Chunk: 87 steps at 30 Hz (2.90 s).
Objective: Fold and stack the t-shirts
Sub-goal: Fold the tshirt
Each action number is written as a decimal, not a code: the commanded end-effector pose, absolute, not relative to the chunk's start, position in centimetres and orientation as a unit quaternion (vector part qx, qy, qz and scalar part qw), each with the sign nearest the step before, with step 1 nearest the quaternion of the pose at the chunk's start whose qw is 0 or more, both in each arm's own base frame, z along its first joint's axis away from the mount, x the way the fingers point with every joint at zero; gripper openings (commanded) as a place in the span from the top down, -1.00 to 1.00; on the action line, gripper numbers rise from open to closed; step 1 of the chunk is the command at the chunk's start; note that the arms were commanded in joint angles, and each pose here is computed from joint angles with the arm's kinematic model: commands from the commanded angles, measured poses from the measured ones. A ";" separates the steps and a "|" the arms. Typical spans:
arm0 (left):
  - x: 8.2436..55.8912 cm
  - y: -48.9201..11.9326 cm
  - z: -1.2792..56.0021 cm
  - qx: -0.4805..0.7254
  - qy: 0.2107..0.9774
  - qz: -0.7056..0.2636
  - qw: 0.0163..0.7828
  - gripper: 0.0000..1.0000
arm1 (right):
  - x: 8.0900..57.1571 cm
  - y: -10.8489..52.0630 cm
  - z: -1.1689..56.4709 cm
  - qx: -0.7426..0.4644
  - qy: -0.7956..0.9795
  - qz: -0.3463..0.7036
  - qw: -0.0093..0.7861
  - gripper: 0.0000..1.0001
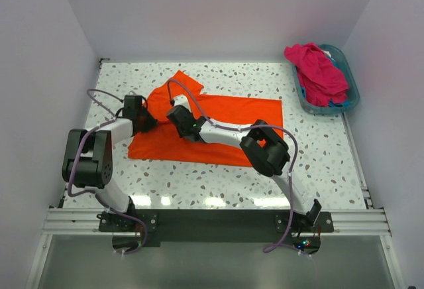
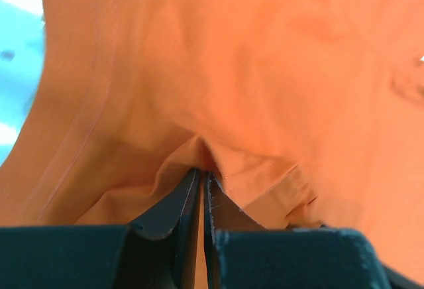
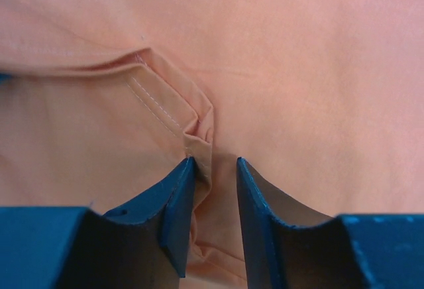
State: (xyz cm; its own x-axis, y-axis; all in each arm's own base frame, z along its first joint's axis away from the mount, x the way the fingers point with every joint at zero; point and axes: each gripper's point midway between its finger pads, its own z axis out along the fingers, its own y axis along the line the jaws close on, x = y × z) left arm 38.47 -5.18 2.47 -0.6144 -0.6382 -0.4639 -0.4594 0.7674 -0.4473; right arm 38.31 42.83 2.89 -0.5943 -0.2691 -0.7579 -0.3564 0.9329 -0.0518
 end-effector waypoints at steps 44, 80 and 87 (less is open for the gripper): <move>67.3 -12.3 10.7 0.100 0.830 -0.162 0.524 -0.40 | 49.2 13.7 12.8 0.087 0.901 0.076 0.418 0.01; 67.6 -11.9 8.2 0.082 0.841 -0.082 0.528 -0.07 | 48.4 8.1 12.7 0.125 0.897 0.041 0.422 0.01; 67.2 -10.0 8.4 0.048 0.858 -0.019 0.511 -0.16 | 48.2 7.7 12.6 0.129 0.896 0.040 0.423 0.01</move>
State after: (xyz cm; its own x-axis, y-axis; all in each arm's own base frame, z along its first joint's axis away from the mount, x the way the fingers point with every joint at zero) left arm 66.45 -10.83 2.96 -0.5355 0.0592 -0.8424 0.1682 0.9850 -0.0377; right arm 47.85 7.96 9.89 -0.6633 0.2600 -0.7017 0.2100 0.9647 0.1589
